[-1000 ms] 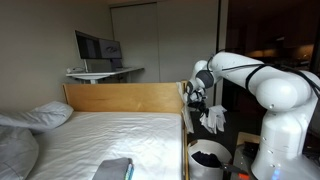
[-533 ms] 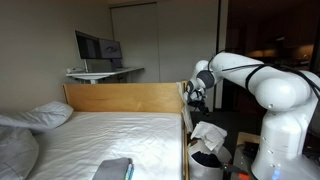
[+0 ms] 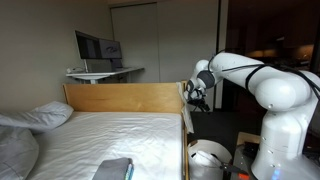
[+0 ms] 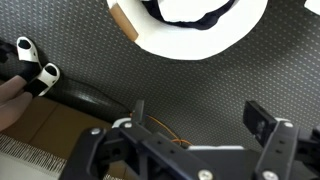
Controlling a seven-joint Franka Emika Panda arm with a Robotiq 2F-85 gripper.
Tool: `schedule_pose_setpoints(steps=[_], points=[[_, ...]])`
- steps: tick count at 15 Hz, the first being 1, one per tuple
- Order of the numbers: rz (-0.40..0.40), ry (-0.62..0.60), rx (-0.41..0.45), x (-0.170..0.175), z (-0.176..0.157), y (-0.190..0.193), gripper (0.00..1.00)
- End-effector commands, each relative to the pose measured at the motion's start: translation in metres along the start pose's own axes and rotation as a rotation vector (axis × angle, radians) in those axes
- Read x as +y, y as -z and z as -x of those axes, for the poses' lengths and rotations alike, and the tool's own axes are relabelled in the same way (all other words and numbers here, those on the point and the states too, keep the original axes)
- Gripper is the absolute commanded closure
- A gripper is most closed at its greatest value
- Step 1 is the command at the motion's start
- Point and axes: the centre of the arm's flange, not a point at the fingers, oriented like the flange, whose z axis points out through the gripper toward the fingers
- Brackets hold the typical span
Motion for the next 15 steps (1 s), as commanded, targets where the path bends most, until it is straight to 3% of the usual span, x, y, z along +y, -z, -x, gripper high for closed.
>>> schedule_pose_setpoints(steps=[1,4,10,15], points=[[-0.006,0.0,-0.024,-0.004,-0.002,0.006,0.0],[-0.038,0.091,-0.124,-0.001,0.01,0.016,0.0],[-0.224,0.261,-0.272,0.001,0.064,0.047,0.0],[-0.263,0.468,-0.402,0.014,0.114,0.065,0.0]])
